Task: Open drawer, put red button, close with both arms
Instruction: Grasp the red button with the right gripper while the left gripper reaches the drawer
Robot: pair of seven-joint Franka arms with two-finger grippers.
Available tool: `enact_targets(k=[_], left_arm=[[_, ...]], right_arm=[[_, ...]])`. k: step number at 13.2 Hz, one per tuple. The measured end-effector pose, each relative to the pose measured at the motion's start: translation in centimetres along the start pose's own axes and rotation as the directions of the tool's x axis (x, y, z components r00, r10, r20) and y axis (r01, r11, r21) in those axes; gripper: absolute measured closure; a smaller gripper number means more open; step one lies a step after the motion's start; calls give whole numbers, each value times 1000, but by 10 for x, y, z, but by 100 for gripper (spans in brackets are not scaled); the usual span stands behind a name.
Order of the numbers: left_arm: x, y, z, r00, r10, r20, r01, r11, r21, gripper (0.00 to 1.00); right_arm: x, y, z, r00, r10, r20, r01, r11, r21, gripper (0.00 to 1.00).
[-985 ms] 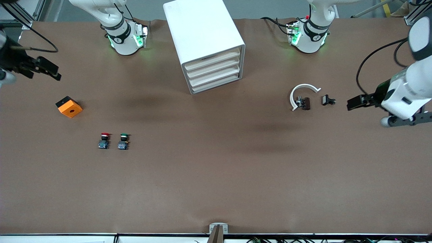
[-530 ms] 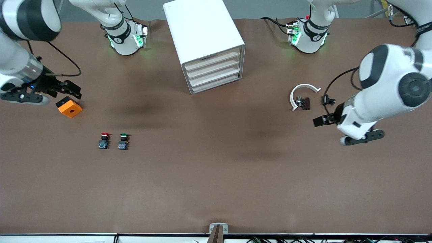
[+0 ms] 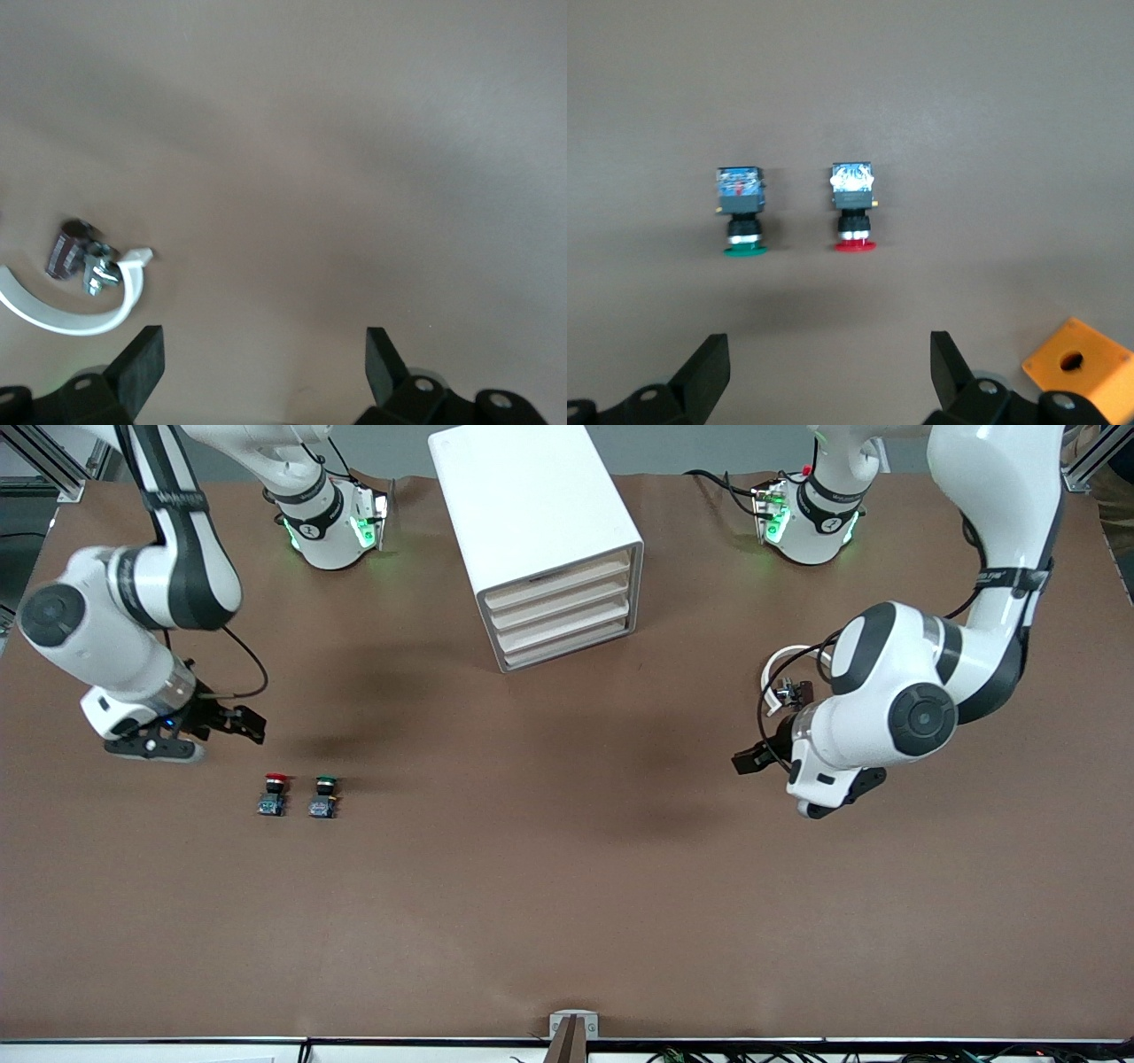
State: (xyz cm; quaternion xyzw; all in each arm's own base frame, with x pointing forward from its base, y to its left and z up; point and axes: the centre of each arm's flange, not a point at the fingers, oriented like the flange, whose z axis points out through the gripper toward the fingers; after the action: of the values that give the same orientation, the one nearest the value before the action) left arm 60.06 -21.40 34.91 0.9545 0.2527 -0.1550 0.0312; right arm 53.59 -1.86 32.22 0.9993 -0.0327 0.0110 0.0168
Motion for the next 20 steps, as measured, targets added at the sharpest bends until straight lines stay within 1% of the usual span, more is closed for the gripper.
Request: enact_targets(k=[2, 4, 5, 6, 7, 8, 9, 11, 12, 14, 15, 16, 17, 18, 19, 20], left_arm=[[-4, 9, 16, 998, -59, 25, 59, 998, 8, 0], [-6, 15, 22, 988, -152, 37, 152, 988, 10, 0], [-9, 20, 25, 973, -222, 59, 222, 975, 6, 0], [-14, 27, 29, 947, -307, 97, 309, 951, 0, 0], [-17, 33, 34, 904, -402, 148, 406, 914, 1, 0], [-18, 38, 39, 849, -489, 199, 497, 868, 12, 0], [-18, 41, 45, 799, -555, 233, 564, 825, 32, 0], [-25, 51, 64, 722, -642, 257, 644, 760, 89, 0], [-33, 59, 76, 674, -688, 269, 683, 719, 129, 0], [-56, 80, 101, 551, -776, 306, 752, 621, 221, 0], [-66, 88, 110, 502, -806, 315, 771, 581, 260, 0], [-78, 96, 118, 468, -826, 313, 779, 553, 294, 0], [-93, 103, 124, 455, -837, 304, 776, 540, 326, 0], [-111, 110, 128, 450, -842, 296, 765, 535, 359, 0], [-126, 116, 130, 438, -851, 289, 756, 523, 394, 0], [-140, 121, 131, 414, -866, 281, 751, 500, 432, 0]], right_arm=[[10, 0, 45, 999, -9, 40, 9, 1000, -7, 0], [24, 1, 79, 997, -14, 77, 15, 1000, -11, 0], [31, 1, 91, 996, -15, 87, 16, 1000, -13, 0], [38, 1, 99, 996, -16, 91, 18, 1000, -14, 0], [45, 0, 105, 996, -17, 90, 19, 1000, -15, 0], [52, 0, 109, 996, -19, 89, 20, 1000, -16, 0], [58, 0, 113, 996, -20, 87, 22, 1000, -16, 0], [67, 0, 120, 996, -21, 86, 23, 1000, -18, 0], [69, -1, 125, 996, -22, 91, 23, 1000, -18, 0], [69, 0, 134, 994, -21, 103, 24, 1000, -19, 0], [68, 0, 138, 994, -20, 110, 23, 1000, -20, 0], [67, 2, 142, 993, -18, 116, 20, 1000, -20, 0], [66, 4, 144, 992, -15, 122, 18, 1000, -21, 0], [66, 5, 146, 992, -14, 126, 16, 1000, -21, 0], [66, 5, 146, 992, -14, 127, 17, 1000, -21, 3], [66, 5, 145, 992, -20, 126, 23, 1000, -21, 4]])
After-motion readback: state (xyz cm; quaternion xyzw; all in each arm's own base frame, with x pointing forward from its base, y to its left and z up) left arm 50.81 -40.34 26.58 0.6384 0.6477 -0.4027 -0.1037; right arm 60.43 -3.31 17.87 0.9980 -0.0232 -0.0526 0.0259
